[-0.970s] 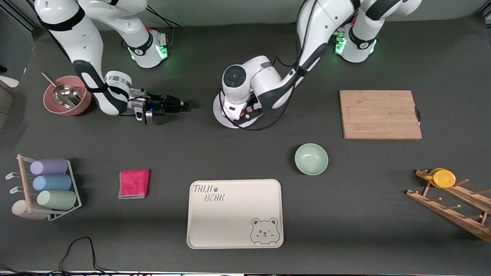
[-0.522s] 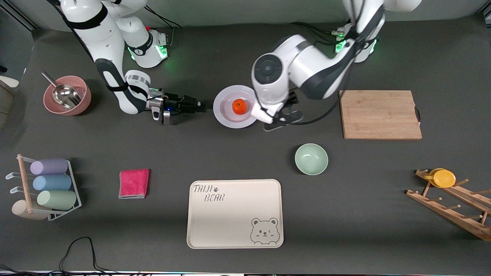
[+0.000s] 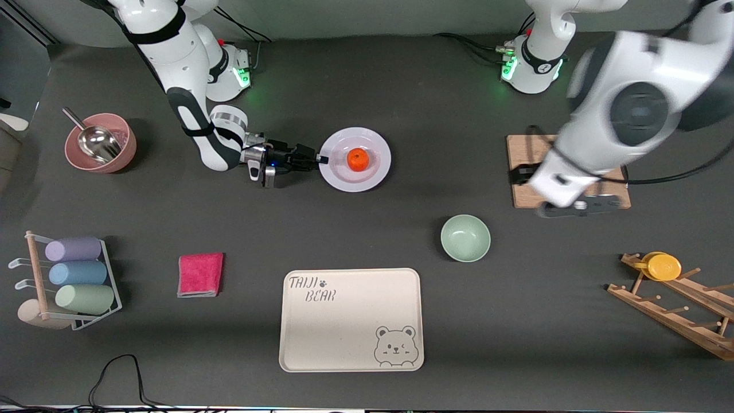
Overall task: Place orange and plate with both arms
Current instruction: 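Release the orange and withdraw the left gripper while the right gripper lifts the plate, then carry the plate with the right gripper onto the bear placemat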
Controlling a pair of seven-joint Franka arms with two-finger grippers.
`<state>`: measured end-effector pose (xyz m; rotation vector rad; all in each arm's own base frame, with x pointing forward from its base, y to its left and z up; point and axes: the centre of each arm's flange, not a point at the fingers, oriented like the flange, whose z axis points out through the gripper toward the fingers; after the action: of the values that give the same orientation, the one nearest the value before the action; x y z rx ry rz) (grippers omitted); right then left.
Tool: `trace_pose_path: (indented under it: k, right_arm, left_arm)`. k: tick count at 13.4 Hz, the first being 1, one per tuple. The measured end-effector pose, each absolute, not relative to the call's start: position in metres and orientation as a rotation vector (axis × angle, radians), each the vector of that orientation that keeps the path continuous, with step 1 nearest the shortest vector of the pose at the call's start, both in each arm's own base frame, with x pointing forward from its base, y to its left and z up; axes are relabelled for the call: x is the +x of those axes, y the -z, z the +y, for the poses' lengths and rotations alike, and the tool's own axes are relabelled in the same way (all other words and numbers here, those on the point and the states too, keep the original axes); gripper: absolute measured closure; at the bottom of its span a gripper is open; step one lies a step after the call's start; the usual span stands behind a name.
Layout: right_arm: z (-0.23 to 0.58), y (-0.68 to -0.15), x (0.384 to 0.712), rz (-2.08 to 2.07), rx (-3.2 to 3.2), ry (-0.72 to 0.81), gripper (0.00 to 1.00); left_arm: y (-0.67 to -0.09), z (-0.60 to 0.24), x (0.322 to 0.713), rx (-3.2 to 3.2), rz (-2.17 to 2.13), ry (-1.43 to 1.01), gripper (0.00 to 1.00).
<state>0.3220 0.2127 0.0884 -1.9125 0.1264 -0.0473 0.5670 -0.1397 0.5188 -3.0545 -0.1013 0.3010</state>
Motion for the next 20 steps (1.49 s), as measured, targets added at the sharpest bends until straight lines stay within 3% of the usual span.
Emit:
trace_pose_path:
  k: [1,4,5,11,15,20]
  right_arm:
    - [0.214,-0.088,0.322,0.126,-1.912,0.046,0.57]
    - [0.214,-0.086,0.323,0.128,-1.912,0.048,0.93]
    - [0.215,-0.087,0.324,0.127,-1.907,0.049,0.96]
    - [0.211,-0.096,0.340,0.140,-1.887,0.090,0.96]
    - [0.219,-0.153,0.373,0.151,-1.806,0.135,0.96]
    - [0.233,-0.221,0.390,0.115,-1.774,0.161,0.96]
  left_arm:
    - [-0.529,-0.104,0.569,-3.076,-0.094,-0.297,0.00]
    - [-0.548,-0.039,0.563,-3.086,-0.138,-0.302,0.00]
    - [-0.550,-0.032,0.561,-3.083,-0.149,-0.314,0.00]
    - [-0.553,-0.025,0.558,-3.081,-0.171,-0.321,0.00]
    - [-0.555,-0.014,0.558,-3.079,-0.192,-0.315,0.00]
    - [-0.561,-0.018,0.556,-3.061,-0.146,-0.294,0.00]
